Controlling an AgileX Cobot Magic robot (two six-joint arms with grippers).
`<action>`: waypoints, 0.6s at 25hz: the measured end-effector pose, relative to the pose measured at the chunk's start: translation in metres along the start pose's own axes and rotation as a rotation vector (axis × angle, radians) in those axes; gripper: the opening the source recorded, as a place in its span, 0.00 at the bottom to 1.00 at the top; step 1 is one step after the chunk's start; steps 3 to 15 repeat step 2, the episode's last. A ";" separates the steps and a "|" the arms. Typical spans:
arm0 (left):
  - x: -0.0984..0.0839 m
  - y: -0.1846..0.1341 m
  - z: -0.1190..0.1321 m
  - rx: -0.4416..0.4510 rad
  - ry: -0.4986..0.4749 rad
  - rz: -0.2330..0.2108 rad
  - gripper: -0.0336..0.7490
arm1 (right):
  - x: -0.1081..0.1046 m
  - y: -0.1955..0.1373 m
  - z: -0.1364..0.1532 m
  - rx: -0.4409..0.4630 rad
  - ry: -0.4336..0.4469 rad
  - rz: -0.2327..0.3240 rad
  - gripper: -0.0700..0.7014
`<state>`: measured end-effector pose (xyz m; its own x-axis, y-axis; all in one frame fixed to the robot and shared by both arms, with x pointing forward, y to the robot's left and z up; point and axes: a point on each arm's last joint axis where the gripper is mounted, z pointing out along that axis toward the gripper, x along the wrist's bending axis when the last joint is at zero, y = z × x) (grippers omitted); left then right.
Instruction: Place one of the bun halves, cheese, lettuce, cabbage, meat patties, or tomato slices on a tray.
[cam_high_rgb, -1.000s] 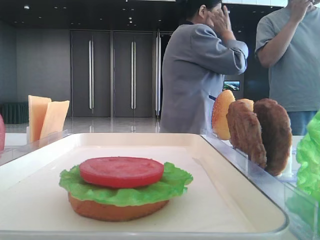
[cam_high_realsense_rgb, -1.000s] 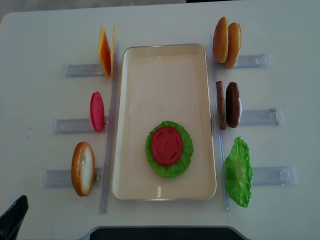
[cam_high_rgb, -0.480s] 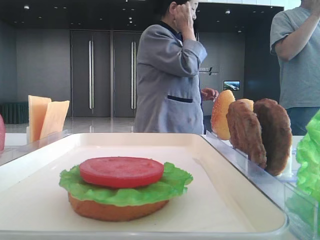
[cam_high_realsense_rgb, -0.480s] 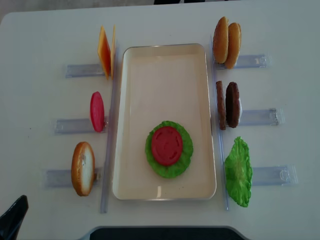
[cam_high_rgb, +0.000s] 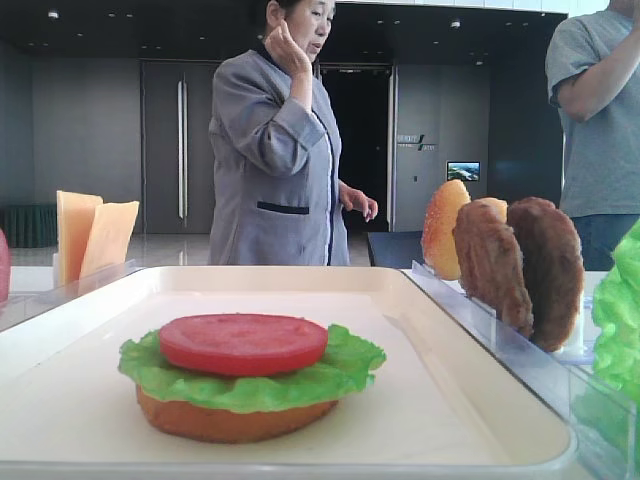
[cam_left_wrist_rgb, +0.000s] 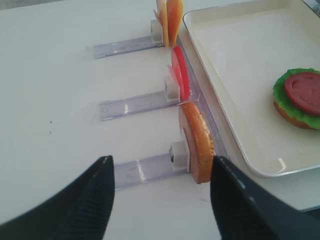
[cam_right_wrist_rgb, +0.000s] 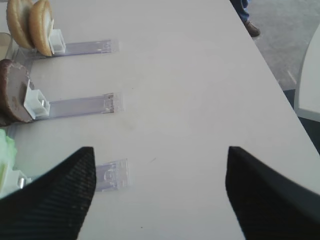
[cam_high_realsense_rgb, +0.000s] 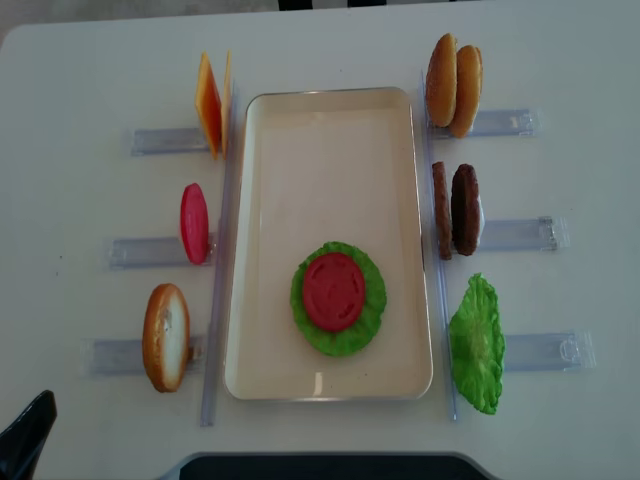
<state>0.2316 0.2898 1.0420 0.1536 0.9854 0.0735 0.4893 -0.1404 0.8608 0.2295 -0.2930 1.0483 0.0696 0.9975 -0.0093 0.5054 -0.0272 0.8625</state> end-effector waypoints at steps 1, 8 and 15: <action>0.000 0.000 0.000 0.000 0.000 0.000 0.64 | 0.000 0.000 0.000 0.000 0.000 0.000 0.76; 0.000 0.000 0.000 0.000 0.000 0.000 0.64 | 0.000 0.000 0.000 0.000 0.000 0.000 0.76; 0.000 0.000 0.000 0.000 0.000 0.000 0.64 | 0.000 0.000 0.000 0.000 0.000 0.000 0.76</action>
